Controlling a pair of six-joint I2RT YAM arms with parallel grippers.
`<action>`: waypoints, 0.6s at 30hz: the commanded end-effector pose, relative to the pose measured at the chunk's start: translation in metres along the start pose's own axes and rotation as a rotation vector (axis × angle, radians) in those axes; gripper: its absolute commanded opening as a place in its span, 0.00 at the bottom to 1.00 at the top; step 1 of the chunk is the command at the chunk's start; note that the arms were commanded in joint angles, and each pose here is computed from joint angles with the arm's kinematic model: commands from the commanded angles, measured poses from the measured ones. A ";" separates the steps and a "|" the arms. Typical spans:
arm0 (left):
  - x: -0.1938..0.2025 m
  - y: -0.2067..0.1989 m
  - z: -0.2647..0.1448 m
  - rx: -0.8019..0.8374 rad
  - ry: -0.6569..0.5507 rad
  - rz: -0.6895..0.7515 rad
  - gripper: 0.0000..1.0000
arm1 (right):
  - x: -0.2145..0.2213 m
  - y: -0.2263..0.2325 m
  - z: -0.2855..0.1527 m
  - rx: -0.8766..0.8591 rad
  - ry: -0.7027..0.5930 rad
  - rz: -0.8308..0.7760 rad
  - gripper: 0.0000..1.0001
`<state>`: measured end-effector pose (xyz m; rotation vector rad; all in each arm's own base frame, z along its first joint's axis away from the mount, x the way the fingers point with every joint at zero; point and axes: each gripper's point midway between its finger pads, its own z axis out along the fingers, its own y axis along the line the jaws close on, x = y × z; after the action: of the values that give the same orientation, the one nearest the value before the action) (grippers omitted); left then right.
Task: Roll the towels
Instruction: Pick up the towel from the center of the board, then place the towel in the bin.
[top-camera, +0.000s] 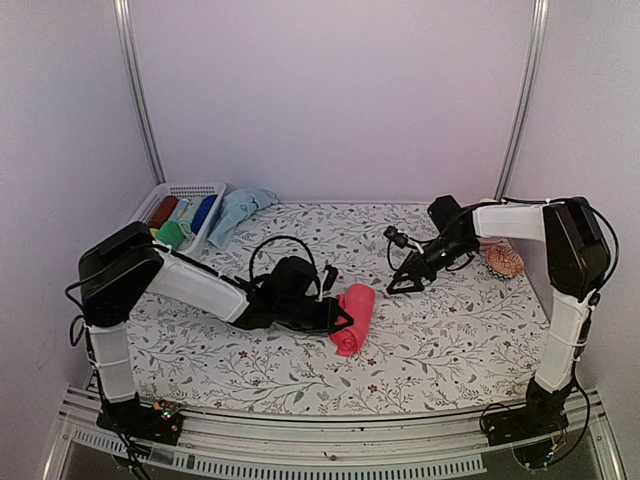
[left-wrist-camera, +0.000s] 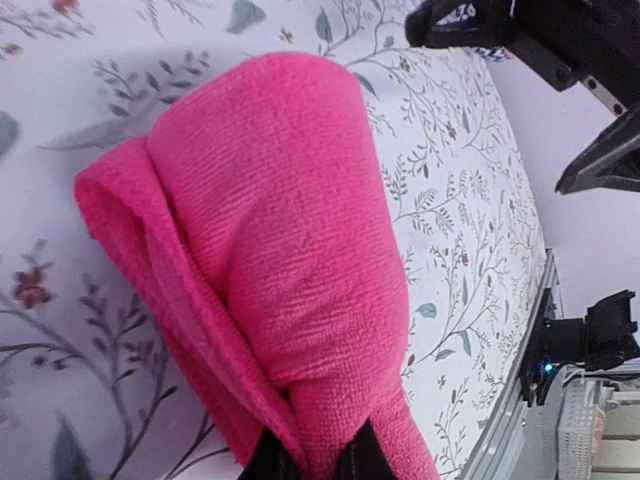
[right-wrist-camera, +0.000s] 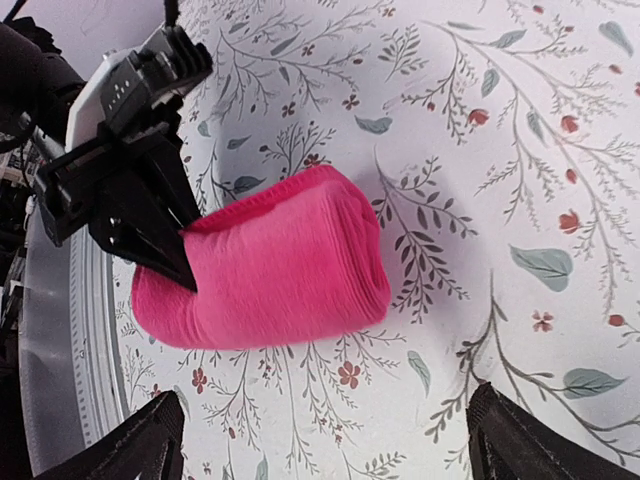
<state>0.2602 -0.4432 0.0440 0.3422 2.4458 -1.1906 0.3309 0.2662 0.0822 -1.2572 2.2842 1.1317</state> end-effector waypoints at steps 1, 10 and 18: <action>-0.029 0.033 -0.051 -0.215 -0.057 0.117 0.00 | -0.002 -0.015 -0.026 0.093 -0.032 -0.007 0.99; -0.100 0.037 -0.163 -0.342 -0.275 0.207 0.00 | -0.002 -0.027 -0.040 0.190 -0.046 -0.017 0.99; -0.142 0.061 -0.270 -0.530 -0.459 0.193 0.00 | -0.001 -0.027 -0.042 0.207 -0.044 -0.019 0.99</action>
<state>0.3377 -0.2552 0.1994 0.1777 2.1730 -0.6211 0.3580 0.2265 0.0882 -1.1621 2.3076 0.9116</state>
